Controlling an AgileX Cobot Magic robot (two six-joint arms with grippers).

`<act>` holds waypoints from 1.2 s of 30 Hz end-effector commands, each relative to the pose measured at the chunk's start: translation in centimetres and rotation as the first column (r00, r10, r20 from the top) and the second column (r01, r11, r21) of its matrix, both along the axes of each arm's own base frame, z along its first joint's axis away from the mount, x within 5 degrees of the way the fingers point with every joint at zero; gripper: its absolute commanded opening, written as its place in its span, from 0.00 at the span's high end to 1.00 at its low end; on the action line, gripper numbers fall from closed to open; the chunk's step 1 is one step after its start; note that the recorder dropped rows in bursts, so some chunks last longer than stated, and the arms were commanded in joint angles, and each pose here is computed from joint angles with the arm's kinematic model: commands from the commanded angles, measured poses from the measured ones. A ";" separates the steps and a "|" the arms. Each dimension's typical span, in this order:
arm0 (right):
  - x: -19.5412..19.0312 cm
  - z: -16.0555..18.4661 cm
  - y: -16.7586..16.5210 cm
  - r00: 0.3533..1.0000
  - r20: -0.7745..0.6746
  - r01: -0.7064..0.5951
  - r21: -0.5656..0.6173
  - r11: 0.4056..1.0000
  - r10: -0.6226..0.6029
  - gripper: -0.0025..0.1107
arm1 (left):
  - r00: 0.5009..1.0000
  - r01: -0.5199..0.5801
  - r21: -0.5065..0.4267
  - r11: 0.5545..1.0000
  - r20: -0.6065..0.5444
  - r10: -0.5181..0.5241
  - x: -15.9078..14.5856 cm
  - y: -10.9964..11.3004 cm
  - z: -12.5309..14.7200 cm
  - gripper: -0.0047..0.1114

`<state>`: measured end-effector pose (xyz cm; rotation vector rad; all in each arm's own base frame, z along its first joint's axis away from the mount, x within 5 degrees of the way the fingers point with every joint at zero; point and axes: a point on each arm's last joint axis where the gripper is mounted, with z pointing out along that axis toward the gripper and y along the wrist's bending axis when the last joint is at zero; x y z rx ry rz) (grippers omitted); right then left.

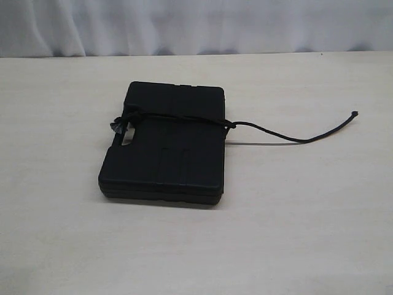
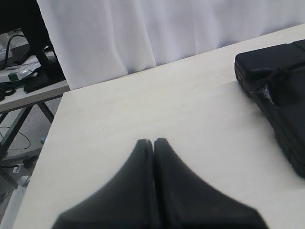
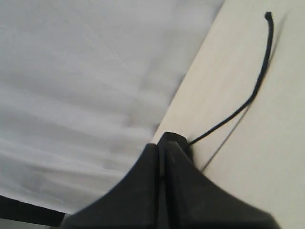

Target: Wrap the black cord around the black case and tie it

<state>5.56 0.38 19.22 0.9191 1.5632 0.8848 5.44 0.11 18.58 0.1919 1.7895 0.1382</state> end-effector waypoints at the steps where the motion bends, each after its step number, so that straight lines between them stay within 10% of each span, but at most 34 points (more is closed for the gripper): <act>1: -0.2 -1.0 -0.1 0.995 -0.100 0.013 -0.019 1.000 -0.015 0.94 | 1.000 -0.004 -0.011 1.000 0.005 0.004 0.0 0.0 -0.1 0.96; 25: -0.2 -1.0 -0.1 0.996 -0.092 -0.021 -0.146 0.989 0.008 0.94 | 1.000 -0.004 -0.011 1.000 0.005 0.004 0.0 0.0 -0.1 0.96; 30: -0.2 -1.0 -0.1 0.991 -0.088 -0.136 -0.633 0.762 0.104 0.94 | 1.000 -0.004 -0.014 1.000 0.000 0.004 0.0 0.0 -0.1 0.96; 36: -0.2 -1.0 -0.1 0.979 -0.116 -0.180 -0.876 0.448 0.166 0.94 | 1.000 -0.004 -0.014 1.000 0.000 0.004 0.0 0.0 -0.1 0.96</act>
